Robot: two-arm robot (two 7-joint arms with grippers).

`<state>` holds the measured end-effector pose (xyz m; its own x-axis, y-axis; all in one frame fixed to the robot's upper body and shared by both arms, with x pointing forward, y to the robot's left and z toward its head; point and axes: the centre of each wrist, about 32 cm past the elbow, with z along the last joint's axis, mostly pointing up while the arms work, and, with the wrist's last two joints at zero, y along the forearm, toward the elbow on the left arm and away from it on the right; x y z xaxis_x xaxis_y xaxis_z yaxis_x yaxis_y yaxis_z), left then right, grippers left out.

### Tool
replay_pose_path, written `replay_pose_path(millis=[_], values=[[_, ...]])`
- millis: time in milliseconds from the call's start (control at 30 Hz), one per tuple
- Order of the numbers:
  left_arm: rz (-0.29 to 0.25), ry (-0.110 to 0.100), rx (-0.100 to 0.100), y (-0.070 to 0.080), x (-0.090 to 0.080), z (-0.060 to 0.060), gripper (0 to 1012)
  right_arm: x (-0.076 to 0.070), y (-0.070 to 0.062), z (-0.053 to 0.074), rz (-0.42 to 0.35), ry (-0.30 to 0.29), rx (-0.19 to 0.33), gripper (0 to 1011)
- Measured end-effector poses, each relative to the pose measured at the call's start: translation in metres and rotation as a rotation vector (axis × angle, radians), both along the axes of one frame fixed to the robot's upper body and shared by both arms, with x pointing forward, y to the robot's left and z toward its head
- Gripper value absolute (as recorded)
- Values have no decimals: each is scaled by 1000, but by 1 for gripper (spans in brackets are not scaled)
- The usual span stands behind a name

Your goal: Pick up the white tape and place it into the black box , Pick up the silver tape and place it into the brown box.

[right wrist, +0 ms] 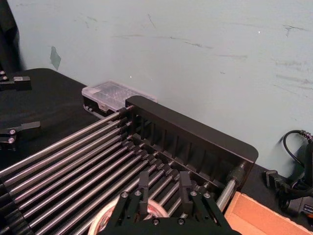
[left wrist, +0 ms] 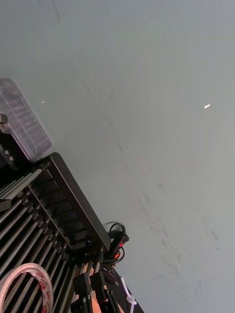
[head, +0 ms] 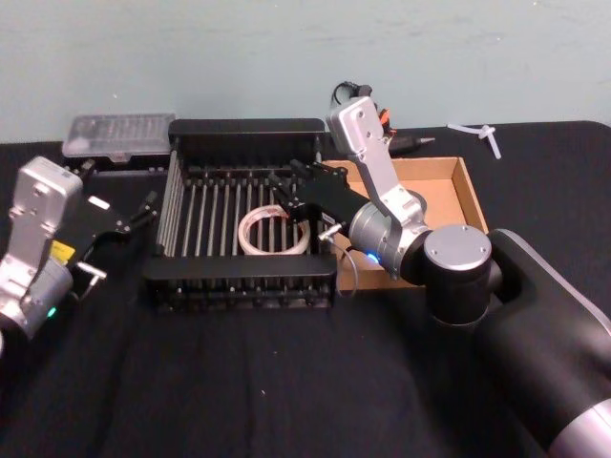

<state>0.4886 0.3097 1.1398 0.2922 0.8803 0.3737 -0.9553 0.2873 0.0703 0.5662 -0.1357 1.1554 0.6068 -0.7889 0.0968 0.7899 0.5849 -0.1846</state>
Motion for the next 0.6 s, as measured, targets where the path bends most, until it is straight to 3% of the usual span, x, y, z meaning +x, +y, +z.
replay_pose_path(millis=[33,600], values=[[0,0,0,0,0,0,1001,0,0,0,0,0,0,430],[0,0,0,0,0,0,1001,0,0,0,1,0,1,926]])
